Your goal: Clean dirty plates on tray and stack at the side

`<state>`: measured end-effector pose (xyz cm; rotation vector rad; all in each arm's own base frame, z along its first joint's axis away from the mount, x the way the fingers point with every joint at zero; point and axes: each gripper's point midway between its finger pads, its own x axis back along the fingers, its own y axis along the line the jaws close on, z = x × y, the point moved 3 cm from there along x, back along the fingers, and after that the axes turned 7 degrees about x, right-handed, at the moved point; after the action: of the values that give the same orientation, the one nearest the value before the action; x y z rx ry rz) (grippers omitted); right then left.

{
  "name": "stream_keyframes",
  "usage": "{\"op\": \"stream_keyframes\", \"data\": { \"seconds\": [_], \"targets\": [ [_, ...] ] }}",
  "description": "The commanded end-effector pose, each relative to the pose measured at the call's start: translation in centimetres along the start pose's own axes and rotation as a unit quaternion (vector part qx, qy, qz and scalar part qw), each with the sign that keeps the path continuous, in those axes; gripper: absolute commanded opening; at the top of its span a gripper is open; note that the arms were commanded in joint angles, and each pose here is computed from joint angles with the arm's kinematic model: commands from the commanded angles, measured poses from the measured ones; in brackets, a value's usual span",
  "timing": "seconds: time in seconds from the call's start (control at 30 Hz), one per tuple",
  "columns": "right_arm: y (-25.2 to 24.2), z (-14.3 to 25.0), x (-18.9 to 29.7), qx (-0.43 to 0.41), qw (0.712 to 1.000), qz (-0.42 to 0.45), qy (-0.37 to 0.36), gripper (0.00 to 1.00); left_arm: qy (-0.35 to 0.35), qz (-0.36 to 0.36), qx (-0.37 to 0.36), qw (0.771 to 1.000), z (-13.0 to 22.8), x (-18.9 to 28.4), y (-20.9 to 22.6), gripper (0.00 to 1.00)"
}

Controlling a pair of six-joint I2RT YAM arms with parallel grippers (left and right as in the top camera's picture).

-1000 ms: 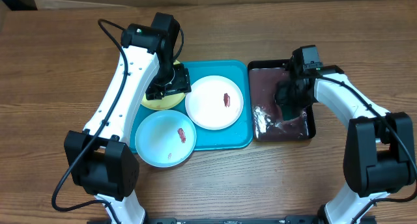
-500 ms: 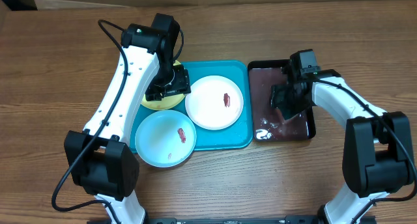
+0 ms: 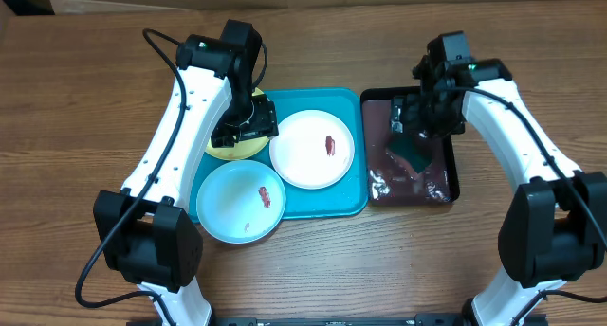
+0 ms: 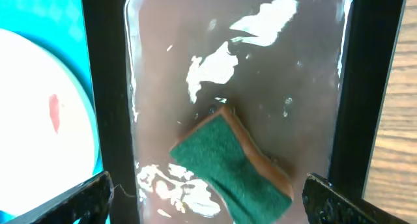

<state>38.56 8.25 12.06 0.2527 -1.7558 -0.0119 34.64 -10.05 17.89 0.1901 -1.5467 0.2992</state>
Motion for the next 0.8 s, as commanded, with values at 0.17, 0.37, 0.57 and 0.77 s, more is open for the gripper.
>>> {"op": "stream_keyframes", "data": {
  "seconds": [0.17, 0.37, 0.57, 0.77],
  "targets": [
    [-0.1, 2.1, -1.7, 0.035, 0.999, 0.0, 0.03, 0.78, 0.006, -0.002, -0.002, 1.0, 0.2, -0.3, -0.2, 0.75],
    [-0.5, 4.4, -4.4, 0.038, 0.998, 0.0, 0.048, 0.84, 0.006, -0.001, -0.002, 1.0, 0.2, -0.3, -0.2, 0.75],
    [-0.3, 5.7, -5.5, 0.035, 0.997, -0.017, 0.06, 0.82, 0.007, -0.002, -0.002, 1.0, 0.2, -0.3, -0.2, 0.75],
    [2.2, 7.8, -4.8, -0.002, 0.989, -0.102, 0.11, 0.83, 0.008, -0.002, -0.002, 1.0, 0.3, -0.3, -0.2, 0.75]
  ]
}}
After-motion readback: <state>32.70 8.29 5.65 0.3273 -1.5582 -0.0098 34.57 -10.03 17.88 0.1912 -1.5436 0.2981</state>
